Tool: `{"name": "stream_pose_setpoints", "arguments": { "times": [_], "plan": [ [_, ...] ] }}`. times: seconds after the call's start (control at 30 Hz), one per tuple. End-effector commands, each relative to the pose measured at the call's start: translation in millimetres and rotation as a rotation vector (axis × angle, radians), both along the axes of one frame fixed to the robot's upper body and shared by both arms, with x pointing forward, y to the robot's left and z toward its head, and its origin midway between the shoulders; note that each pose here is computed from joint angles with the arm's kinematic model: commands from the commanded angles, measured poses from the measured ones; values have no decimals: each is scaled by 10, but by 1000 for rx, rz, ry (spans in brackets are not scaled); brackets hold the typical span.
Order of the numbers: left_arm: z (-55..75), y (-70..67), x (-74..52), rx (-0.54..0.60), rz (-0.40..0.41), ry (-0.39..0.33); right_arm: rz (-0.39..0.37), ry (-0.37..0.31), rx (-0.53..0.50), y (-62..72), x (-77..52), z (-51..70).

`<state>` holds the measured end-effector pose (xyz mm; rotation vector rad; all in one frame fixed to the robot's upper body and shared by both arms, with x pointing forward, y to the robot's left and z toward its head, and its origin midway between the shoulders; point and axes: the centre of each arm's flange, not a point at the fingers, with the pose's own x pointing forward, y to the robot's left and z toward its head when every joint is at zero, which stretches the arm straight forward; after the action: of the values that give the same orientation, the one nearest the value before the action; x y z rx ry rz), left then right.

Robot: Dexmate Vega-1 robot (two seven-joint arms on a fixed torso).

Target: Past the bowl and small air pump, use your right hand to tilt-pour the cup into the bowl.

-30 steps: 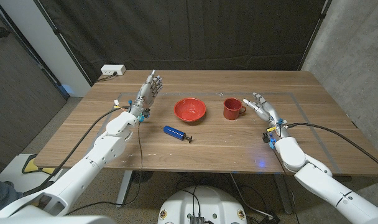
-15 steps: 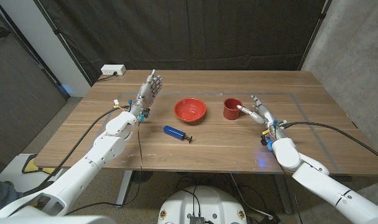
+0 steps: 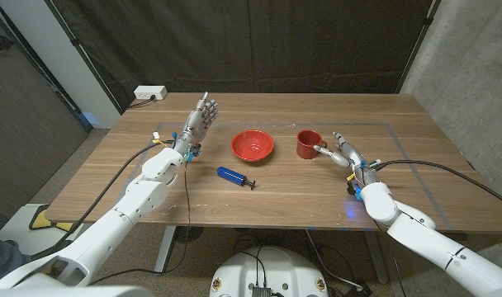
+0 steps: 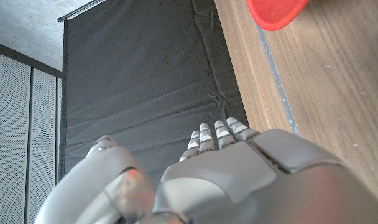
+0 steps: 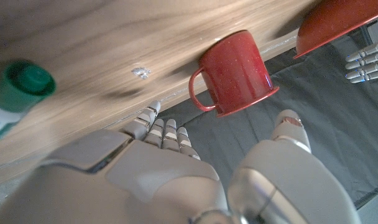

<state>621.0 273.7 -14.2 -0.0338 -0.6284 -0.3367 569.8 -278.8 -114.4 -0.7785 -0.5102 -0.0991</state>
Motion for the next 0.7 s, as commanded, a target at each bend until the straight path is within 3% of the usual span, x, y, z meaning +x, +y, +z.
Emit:
{"name": "stream_pose_setpoints", "arguments": {
  "times": [0.03, 0.7],
  "plan": [
    [-18, -46, -11, -4, -2, 1, -38, 33, -55, -28, 101, -68],
    [-76, -50, -37, -23, 9, 10, -12, -19, -118, 164, 241, -31]
  ]
}}
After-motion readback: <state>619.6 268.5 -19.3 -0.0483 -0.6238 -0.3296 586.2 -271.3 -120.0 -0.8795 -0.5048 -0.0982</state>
